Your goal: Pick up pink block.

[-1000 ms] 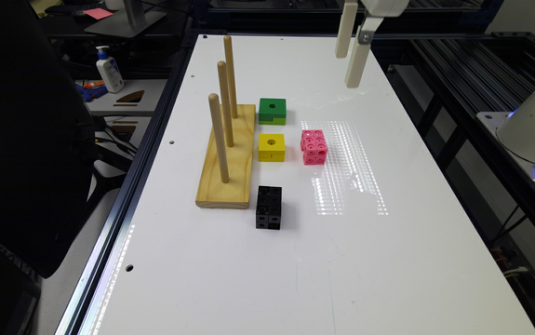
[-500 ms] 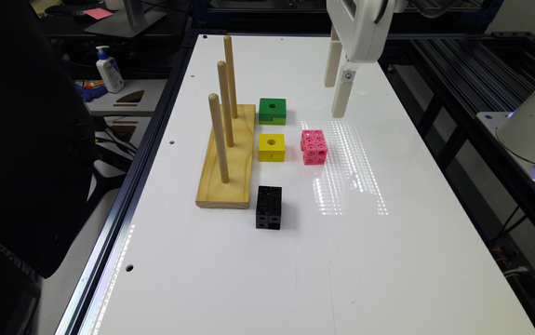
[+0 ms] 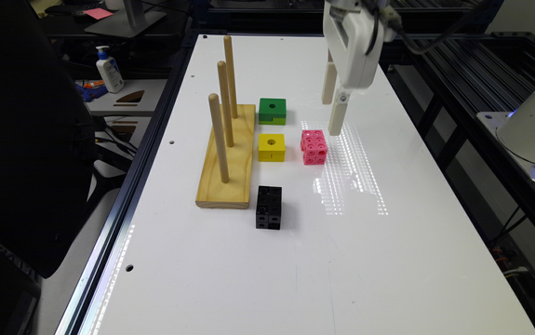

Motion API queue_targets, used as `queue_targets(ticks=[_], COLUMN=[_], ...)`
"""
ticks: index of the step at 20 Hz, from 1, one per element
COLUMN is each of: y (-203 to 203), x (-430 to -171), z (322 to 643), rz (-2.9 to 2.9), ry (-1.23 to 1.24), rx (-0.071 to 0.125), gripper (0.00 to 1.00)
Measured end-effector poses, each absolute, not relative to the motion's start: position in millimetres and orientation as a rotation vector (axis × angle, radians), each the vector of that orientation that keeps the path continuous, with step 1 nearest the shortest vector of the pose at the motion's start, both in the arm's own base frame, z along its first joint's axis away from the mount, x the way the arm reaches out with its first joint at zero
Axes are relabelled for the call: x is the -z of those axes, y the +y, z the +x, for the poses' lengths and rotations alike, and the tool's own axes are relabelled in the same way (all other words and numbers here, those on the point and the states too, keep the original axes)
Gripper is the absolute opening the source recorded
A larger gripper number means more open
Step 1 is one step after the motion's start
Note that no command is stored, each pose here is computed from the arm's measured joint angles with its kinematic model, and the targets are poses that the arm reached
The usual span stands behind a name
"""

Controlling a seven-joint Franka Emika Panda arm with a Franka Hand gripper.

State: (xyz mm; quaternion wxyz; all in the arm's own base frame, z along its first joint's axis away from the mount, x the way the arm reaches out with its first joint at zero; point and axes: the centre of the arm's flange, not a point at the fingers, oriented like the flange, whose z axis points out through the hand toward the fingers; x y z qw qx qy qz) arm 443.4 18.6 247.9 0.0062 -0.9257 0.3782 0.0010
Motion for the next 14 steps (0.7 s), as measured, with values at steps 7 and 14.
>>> queue_targets(ticks=[7, 14], y=[18.4, 20.0], x=[-247.7, -246.5], z=[444.3, 446.4], rz=[-2.895, -2.896], ry=[1.184, 1.179], rx=[0.001, 0.002], gripper=[1.00, 1.00])
